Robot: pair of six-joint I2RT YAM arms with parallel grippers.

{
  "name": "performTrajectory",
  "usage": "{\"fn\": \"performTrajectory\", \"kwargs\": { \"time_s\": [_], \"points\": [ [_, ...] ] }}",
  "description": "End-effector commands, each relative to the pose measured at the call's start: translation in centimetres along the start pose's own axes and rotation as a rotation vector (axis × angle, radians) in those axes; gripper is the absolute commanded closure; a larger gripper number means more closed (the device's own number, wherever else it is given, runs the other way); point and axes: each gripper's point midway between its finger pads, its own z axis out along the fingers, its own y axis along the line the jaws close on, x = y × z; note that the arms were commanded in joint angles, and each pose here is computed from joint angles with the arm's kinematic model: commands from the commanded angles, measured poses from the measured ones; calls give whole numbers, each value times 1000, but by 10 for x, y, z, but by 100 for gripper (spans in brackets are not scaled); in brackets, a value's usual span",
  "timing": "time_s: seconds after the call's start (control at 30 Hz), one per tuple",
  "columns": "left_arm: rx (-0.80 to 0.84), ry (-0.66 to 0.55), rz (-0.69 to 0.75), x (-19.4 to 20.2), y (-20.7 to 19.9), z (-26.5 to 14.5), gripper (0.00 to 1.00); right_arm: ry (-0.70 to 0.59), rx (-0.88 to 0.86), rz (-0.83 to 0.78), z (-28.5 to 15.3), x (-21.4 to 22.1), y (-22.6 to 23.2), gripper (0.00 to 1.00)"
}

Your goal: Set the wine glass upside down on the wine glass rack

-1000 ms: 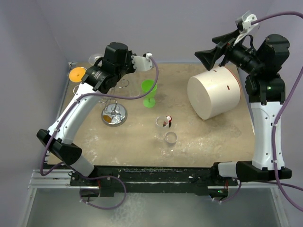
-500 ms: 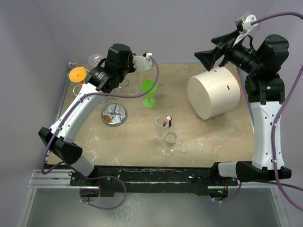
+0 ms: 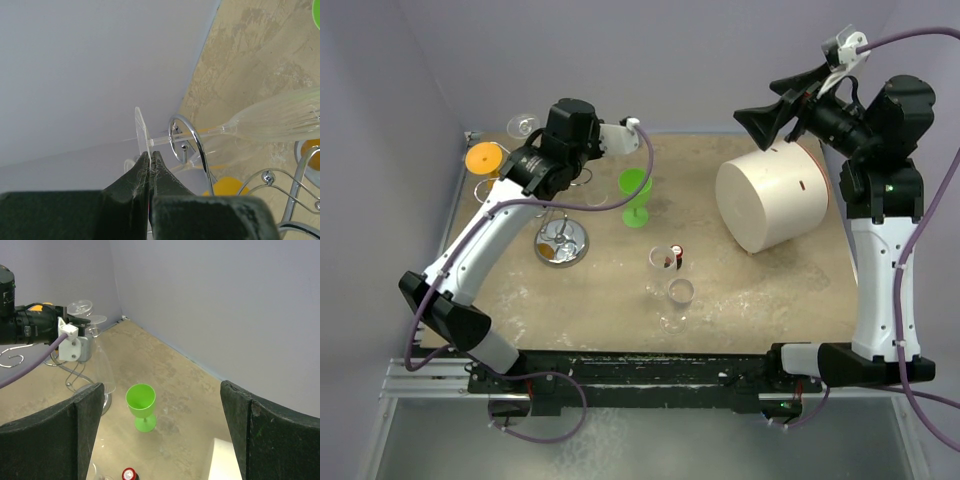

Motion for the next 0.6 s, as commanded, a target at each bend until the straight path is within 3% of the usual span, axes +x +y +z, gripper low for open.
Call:
{"fn": "performTrajectory", "kwargs": {
  "time_s": [0.0, 0.57],
  "points": [
    [-72, -18, -51, 4, 20, -22, 100, -54, -28, -32, -6, -18, 10, 0],
    [-27, -41, -56, 6, 7, -22, 98, -56, -23, -31, -8, -17, 7, 0]
  ]
}}
